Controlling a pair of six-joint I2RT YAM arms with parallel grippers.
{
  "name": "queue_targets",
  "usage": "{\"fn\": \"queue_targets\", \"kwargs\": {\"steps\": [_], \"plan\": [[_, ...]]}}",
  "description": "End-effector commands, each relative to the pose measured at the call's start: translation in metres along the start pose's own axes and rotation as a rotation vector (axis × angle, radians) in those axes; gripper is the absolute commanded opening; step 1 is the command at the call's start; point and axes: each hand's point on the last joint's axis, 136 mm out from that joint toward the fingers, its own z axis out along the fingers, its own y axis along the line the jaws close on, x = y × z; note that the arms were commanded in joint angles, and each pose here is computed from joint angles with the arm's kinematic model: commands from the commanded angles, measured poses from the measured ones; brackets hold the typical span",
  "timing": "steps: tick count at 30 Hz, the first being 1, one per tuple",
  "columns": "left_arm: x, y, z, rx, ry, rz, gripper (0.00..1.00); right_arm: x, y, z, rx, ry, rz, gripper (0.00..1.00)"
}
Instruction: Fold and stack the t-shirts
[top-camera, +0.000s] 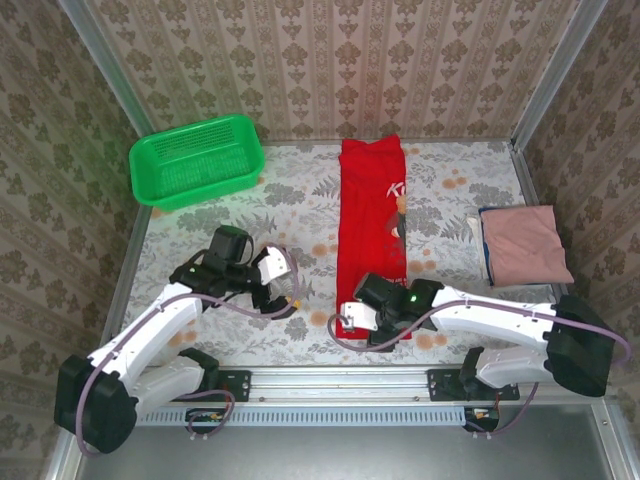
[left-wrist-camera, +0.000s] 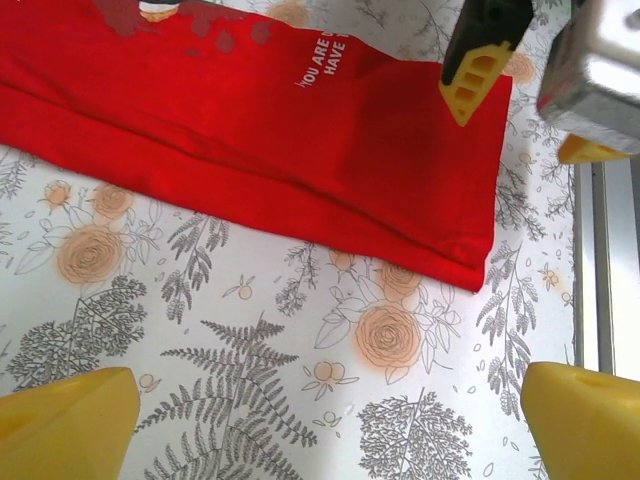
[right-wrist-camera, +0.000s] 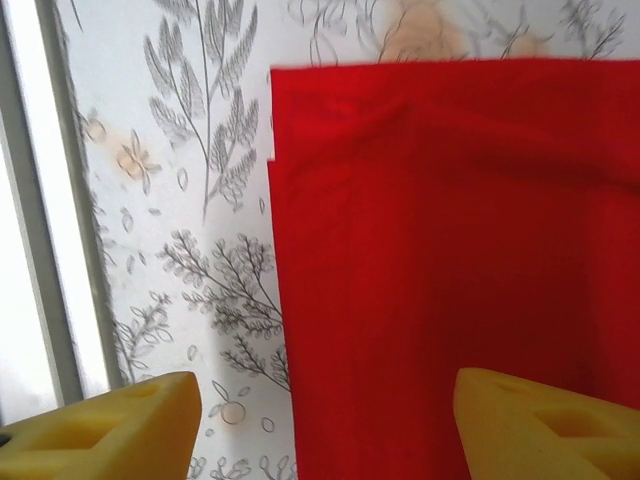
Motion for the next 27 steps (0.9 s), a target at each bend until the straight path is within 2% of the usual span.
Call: {"fn": "queue_targets", "kwargs": {"steps": [1, 6, 11, 17, 21, 25, 27], "plan": [[0.005, -0.007, -0.002, 0.014, -0.016, 0.021, 1.00, 0.011, -0.002, 0.011, 0.014, 0.061, -0.055, 0.65], [0.011, -0.008, 0.000, 0.018, -0.005, 0.013, 1.00, 0.009, -0.003, 0.021, 0.005, 0.056, -0.036, 0.60], [0.015, -0.008, 0.001, 0.020, 0.002, 0.017, 1.00, 0.009, 0.000, 0.029, -0.034, 0.060, -0.036, 0.59], [0.017, -0.009, -0.002, 0.018, 0.010, 0.028, 1.00, 0.019, 0.006, 0.054, -0.082, 0.124, -0.030, 0.57], [0.019, -0.008, -0.005, 0.008, 0.013, 0.035, 1.00, 0.022, 0.005, 0.063, -0.088, 0.146, -0.021, 0.43], [0.020, -0.009, -0.007, 0.004, 0.012, 0.040, 1.00, 0.020, 0.004, 0.063, -0.096, 0.150, -0.025, 0.17], [0.020, -0.008, -0.007, 0.001, 0.010, 0.044, 1.00, 0.019, 0.003, 0.060, -0.094, 0.151, -0.034, 0.11]]}}
